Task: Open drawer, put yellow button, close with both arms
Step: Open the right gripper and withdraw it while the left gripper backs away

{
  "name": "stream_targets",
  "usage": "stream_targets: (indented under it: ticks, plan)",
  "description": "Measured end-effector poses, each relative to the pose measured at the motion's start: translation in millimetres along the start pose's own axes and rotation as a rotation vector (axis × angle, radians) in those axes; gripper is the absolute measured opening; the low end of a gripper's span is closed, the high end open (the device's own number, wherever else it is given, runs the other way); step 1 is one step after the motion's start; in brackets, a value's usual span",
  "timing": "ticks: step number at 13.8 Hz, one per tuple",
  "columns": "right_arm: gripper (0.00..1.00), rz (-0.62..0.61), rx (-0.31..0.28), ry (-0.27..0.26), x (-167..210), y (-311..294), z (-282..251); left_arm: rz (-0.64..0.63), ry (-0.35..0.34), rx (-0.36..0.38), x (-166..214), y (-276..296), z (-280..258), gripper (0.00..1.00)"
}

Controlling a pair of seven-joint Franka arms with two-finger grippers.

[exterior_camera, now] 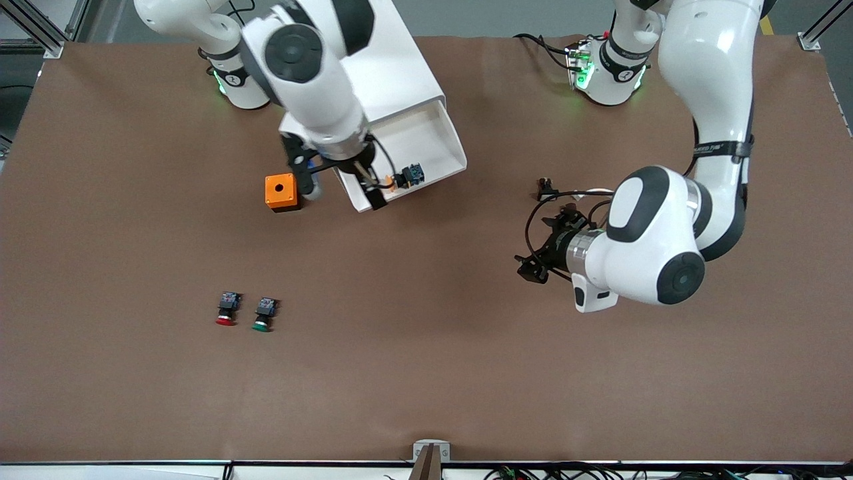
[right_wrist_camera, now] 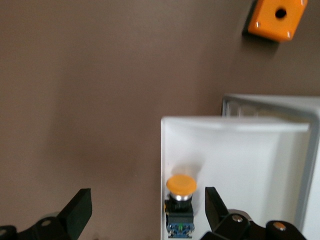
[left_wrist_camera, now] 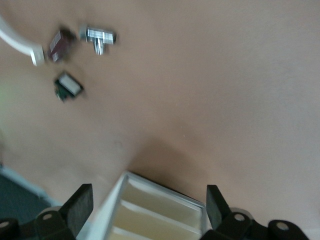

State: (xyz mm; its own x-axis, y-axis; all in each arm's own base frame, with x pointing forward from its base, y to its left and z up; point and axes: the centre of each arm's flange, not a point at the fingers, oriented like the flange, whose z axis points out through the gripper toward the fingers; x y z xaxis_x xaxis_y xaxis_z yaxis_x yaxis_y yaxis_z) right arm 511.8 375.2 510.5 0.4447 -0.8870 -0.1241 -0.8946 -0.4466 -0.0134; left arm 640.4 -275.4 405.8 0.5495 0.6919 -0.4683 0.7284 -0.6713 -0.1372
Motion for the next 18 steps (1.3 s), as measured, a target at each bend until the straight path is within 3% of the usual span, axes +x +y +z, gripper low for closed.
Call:
stream_targets:
  ticks: [3,5,14,18]
  plan:
    - [1.00,-0.086,-0.018,0.002,74.3,3.1,-34.2,0.251,0.192,0.053,-31.5,-12.9,-31.6,1.00]
    - [1.00,-0.155,-0.016,0.003,119.1,4.5,-50.7,0.363,0.249,0.084,-51.6,-16.6,-38.7,1.00]
    - [1.00,-0.691,-0.014,0.032,312.8,53.6,-92.9,0.607,0.249,0.146,-51.2,-17.0,-28.4,1.00]
    - [1.00,-0.806,-0.004,0.047,368.5,89.2,-116.6,0.641,0.257,0.145,-65.3,-8.8,-16.2,1.00]
